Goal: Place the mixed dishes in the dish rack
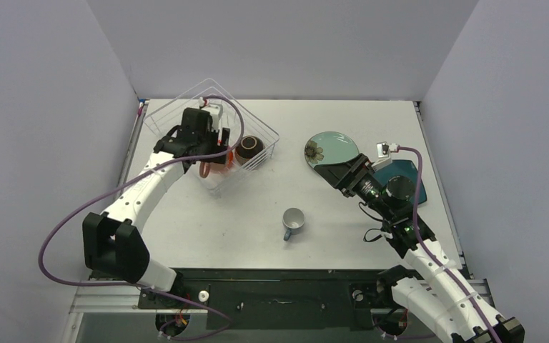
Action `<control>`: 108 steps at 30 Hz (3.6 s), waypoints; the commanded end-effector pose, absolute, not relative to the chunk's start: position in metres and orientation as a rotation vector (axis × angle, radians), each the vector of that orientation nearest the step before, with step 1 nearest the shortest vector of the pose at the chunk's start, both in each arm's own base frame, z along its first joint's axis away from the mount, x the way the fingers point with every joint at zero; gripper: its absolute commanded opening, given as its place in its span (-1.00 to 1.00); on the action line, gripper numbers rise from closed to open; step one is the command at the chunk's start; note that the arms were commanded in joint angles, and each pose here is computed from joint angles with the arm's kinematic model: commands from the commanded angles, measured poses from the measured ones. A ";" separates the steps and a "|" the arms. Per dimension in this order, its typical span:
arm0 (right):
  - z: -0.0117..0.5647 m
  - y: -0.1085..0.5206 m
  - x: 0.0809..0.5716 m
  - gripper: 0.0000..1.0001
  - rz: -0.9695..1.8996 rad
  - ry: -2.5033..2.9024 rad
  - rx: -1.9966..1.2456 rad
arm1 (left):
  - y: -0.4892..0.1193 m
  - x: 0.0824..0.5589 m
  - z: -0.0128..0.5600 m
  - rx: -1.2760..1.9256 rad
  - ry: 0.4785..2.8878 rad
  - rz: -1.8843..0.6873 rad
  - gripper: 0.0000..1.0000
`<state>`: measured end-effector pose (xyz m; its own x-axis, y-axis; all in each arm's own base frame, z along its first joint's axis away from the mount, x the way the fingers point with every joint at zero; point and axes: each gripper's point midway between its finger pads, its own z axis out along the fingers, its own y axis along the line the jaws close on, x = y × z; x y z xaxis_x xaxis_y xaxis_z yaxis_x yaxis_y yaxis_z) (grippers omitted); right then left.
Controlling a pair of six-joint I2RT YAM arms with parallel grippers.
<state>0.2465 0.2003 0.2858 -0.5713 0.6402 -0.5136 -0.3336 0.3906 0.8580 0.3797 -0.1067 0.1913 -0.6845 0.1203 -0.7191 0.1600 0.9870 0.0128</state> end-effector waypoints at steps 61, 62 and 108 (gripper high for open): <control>0.188 0.147 0.290 0.47 0.912 1.999 0.478 | -0.138 0.398 0.151 0.232 2.397 -0.012 0.93; 0.181 0.145 0.292 0.47 0.891 2.018 0.482 | -0.138 0.398 0.154 0.230 2.393 -0.016 0.93; 0.034 0.069 0.438 -0.14 0.588 2.019 1.002 | -0.160 0.318 0.342 0.158 1.661 -0.542 0.93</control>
